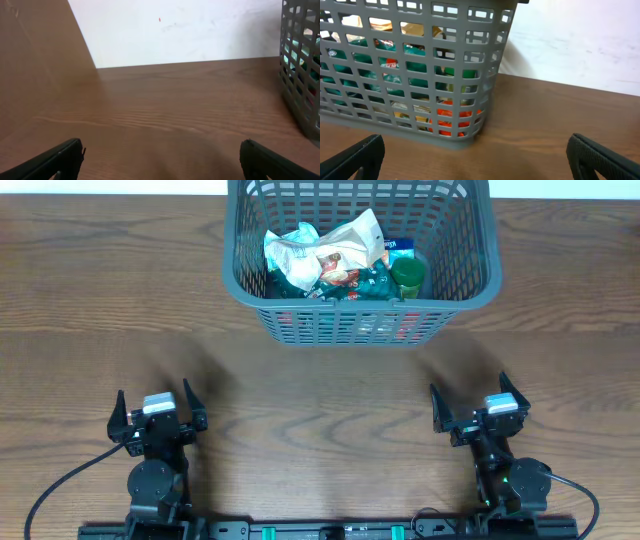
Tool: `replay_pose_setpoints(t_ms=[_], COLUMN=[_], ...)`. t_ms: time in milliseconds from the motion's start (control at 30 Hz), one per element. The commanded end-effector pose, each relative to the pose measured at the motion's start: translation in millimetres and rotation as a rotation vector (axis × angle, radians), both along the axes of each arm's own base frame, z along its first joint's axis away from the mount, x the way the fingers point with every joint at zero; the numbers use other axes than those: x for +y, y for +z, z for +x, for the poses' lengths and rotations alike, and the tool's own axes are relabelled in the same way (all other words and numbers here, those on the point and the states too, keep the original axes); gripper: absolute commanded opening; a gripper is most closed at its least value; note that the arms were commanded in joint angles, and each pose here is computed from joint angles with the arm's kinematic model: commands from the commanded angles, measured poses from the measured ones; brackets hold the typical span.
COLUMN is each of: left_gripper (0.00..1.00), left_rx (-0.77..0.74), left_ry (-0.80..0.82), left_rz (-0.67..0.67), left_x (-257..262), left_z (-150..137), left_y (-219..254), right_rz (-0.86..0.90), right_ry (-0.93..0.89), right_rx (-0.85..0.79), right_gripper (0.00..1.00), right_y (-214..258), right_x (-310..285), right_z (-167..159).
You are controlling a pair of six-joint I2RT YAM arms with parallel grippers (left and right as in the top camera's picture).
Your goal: Pack container
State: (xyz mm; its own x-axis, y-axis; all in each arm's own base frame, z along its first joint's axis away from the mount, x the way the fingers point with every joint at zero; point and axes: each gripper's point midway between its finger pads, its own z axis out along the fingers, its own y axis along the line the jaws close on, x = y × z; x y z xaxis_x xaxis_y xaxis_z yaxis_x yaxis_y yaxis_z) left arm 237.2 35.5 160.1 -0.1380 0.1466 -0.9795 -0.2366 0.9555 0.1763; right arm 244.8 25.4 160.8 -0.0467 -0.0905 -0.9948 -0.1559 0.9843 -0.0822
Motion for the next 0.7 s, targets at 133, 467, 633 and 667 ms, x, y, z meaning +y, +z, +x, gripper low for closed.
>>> replay_pose_setpoints(t_ms=[133,467,633,667], left_gripper=[0.98,0.99,0.99,0.99], left_rx=[0.014,-0.038,-0.077,-0.080], left_ry=[0.020,0.042,0.059,0.060], left_rz=[-0.065,-0.253,-0.397,-0.406], left_x=[2.3,2.3,2.3,2.3], left_z=[0.0,0.0,0.0,0.0], left_y=[-15.3,-15.3,-15.3,-15.3], right_rz=[-0.014,-0.014,-0.014,-0.014], right_ry=[-0.011,-0.011,-0.011,-0.011], right_rx=[-0.001,-0.001,-0.001,-0.001], right_gripper=[0.99,0.99,0.99,0.99], right_y=[-0.9,-0.9,-0.9,-0.9], right_x=[-2.5,-2.5,-2.5,-2.5], right_z=[0.1,0.1,0.1,0.1])
